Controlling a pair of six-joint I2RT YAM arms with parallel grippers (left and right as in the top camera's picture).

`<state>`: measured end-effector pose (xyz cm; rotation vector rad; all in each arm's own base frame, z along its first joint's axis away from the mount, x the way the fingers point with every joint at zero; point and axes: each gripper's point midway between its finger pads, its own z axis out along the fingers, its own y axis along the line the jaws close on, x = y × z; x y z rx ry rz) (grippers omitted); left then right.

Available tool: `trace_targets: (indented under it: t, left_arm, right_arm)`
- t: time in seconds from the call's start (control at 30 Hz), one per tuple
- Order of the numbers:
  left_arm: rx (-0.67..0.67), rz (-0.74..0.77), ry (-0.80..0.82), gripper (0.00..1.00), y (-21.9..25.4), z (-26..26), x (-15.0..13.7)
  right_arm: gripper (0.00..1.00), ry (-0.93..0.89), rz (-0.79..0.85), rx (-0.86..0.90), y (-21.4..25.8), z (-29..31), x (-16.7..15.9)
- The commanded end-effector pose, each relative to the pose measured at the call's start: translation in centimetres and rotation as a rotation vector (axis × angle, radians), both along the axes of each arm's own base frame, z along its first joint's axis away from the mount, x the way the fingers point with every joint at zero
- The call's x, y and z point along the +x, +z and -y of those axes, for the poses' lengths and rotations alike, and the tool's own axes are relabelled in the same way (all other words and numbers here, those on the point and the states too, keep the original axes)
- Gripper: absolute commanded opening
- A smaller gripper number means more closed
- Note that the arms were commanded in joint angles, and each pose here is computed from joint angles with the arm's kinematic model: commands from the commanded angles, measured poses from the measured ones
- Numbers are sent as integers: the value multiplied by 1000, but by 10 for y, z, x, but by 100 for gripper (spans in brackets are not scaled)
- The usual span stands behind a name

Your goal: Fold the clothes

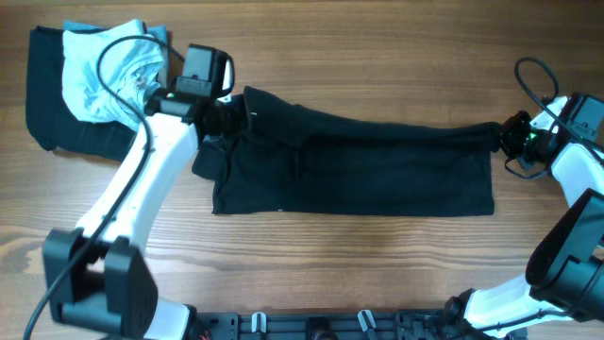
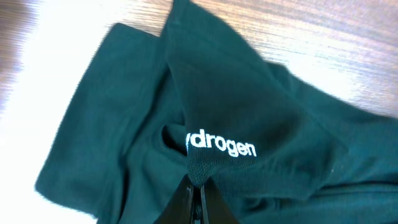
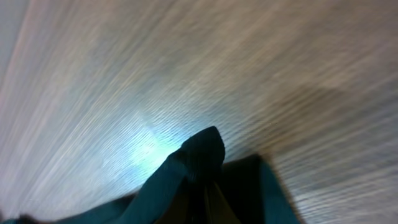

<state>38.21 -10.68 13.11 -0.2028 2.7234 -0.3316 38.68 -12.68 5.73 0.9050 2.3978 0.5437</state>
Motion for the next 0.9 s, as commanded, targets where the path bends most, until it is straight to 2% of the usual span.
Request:
trace_targets:
  t: [0.0,0.23,0.4,0.57,0.67,0.7,0.73,0.77,0.8,0.87]
  left_arm:
    - [23,66,-4,4,31,-12,-8]
    - [66,-17,5,4,25,-22,-30]
    - [134,-68,27,4,19,-35,-42]
    - [145,-117,23,4,14,-37,-54]
    - [146,-121,23,10,14,-37,-55]
    - [146,-122,23,12,14,-38,-55]
    - [147,-125,23,13,14,-38,-56]
    - [148,-130,23,17,13,-38,-57]
    - [149,-136,22,26,13,-38,-58]
    - [152,-149,21,35,12,-39,-61]
  right_arm:
    - [4,200,134,19,30,-25,4]
    - [4,136,-85,33,5,-26,-34]
    - [4,174,-154,45,-2,-33,-51]
    - [4,166,-234,55,-9,-35,-68]
    - [5,157,-263,62,-10,-37,-73]
    - [8,149,-273,69,-11,-37,-75]
    - [15,139,-283,74,-11,-37,-76]
    - [41,133,-293,82,-12,-38,-79]
    - [56,125,-304,92,-12,-39,-81]
    - [63,114,-323,104,-13,-40,-84]
